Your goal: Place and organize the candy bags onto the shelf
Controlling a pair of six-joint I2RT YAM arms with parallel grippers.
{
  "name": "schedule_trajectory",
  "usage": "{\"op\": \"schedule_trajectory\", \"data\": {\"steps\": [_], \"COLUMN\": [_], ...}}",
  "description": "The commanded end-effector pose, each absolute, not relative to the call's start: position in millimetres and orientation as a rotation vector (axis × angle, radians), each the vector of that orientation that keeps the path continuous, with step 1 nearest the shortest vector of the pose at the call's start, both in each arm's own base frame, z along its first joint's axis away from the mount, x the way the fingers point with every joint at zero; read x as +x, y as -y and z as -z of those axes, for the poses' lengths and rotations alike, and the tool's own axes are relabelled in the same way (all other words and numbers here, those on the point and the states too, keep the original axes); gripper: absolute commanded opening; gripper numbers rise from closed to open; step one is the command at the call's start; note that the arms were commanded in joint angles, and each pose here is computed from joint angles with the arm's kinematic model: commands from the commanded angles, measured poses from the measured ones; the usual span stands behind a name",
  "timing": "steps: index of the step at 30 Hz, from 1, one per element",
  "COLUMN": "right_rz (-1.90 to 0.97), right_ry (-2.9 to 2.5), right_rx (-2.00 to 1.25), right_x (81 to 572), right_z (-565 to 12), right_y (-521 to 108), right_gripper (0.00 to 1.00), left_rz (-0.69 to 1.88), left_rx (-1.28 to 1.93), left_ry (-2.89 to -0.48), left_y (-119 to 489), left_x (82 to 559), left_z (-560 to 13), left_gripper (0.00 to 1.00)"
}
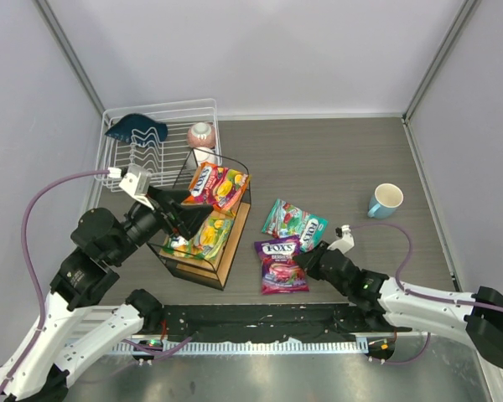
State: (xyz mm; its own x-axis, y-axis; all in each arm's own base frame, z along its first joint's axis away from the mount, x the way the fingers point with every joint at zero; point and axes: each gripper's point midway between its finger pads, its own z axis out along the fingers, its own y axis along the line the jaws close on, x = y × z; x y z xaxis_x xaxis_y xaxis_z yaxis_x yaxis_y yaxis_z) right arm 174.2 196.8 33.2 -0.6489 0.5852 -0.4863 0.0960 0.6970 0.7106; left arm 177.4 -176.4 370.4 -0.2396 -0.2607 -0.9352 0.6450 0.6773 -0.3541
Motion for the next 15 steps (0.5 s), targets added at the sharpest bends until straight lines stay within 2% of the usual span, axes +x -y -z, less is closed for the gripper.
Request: {"op": "schedule_trajectory", "data": {"steps": [1, 5, 11, 15], "right_rz": [-0.913, -0.919, -0.977, -0.974], "right_ry": [-2.116, -2.084, -1.968, -1.95], "right_rx": [0.481, 0.422, 0.256, 0.125], "right_x": [179, 181, 184, 178], "right_z": [-52, -74, -137, -162], "right_y": [-204, -205, -214, -215], "right_gripper": [0.14, 0.01, 0.01, 0.01], "left_rz": [0.889, 0.91, 1.018, 1.118], "left_rx": [0.35, 0.369, 0.452, 0.535], "left_ry": [-1.558, -1.556, -1.56, -1.598], "left_y": [180, 186, 214, 242], "left_x": [177, 177, 180, 184], "left_z": [-380, -381, -385, -377], "left_gripper": [0.86, 0.86, 0.87, 0.91]}}
